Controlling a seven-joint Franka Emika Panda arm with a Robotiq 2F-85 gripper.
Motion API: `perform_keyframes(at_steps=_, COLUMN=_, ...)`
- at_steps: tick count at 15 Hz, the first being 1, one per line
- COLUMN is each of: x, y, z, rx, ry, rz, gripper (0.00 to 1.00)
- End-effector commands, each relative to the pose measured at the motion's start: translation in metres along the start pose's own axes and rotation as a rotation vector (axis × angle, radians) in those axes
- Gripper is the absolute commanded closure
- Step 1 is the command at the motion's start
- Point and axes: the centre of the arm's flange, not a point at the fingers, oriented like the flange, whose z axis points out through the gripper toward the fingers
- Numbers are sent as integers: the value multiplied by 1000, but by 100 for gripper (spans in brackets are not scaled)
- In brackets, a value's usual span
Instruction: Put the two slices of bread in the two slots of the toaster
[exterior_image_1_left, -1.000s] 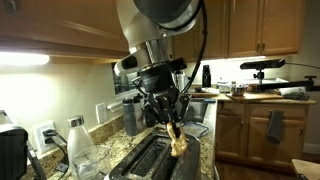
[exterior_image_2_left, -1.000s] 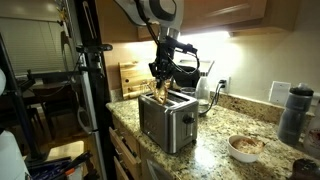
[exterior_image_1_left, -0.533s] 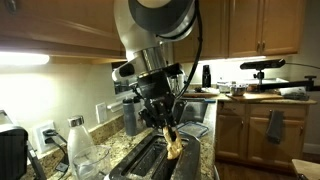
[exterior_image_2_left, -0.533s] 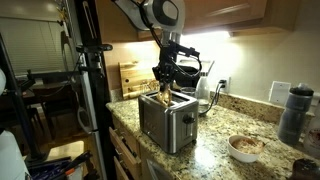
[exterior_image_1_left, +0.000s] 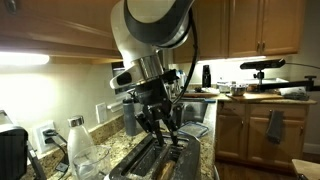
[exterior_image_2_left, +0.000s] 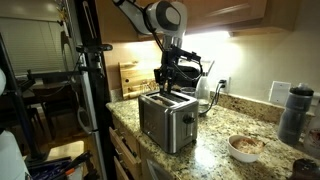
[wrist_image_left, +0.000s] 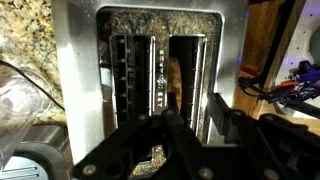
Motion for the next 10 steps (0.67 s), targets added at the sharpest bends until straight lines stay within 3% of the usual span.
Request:
perform_keyframes(at_steps=1, x=-7, y=6, z=-13, rx=-40, ry=-8, rz=33, gripper=29)
perform_keyframes(at_steps=5, x=-23, y=10, z=-31, rx=-102, ry=24, rz=153, gripper=3)
perform_keyframes(at_steps=10, x=-54, y=16, z=-46, rx=-201, ry=79, rz=371, gripper=0)
